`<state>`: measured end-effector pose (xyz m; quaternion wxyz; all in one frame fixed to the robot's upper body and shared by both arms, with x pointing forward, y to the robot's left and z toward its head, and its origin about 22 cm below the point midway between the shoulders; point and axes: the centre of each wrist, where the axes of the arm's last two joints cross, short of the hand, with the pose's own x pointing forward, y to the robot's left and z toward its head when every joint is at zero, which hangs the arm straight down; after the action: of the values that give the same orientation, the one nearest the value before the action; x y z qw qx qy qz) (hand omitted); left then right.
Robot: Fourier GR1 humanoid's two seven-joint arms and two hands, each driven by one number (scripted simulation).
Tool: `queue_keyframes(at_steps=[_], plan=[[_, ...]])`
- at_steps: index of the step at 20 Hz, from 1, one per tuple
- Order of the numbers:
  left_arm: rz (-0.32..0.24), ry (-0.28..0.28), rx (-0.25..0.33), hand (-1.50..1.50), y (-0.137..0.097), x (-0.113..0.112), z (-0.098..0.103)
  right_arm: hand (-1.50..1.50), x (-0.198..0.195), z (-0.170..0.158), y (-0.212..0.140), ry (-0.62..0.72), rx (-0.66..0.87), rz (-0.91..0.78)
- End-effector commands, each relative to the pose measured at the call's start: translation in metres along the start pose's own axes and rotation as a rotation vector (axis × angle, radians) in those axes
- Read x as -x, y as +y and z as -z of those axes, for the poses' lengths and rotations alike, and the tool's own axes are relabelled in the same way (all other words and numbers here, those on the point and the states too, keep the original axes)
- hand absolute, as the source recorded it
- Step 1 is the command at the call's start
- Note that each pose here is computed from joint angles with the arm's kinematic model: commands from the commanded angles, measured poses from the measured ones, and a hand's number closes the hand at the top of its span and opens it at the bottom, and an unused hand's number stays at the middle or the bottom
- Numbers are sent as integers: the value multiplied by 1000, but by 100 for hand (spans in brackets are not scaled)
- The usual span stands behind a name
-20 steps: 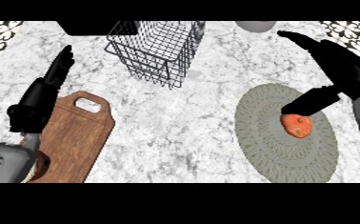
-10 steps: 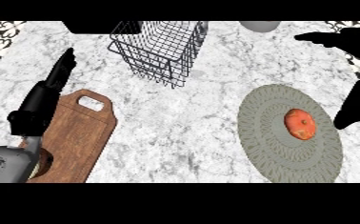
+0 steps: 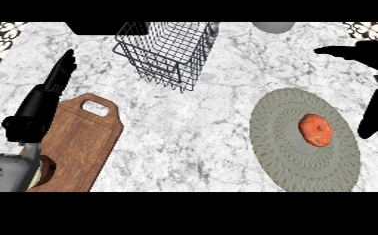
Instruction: Pick the squash from the placemat and place it in the basket
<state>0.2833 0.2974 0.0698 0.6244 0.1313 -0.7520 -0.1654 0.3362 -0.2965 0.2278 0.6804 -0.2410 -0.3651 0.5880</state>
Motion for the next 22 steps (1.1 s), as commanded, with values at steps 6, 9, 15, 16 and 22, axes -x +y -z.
queue_keyframes(at_steps=[6,9,15,16,22], plan=[[-8,-3,6,0,5,-17,5,-150,6,41,31,60,-118,-70],[-5,-16,-3,0,-8,1,0,-150,5,50,48,86,-131,-98],[-31,5,0,0,4,3,-1,-150,52,47,88,94,-126,-113],[-6,-5,2,0,-2,4,4,-150,31,59,79,91,-123,-104],[-10,3,4,0,14,9,1,-150,37,73,103,70,-67,-103]])
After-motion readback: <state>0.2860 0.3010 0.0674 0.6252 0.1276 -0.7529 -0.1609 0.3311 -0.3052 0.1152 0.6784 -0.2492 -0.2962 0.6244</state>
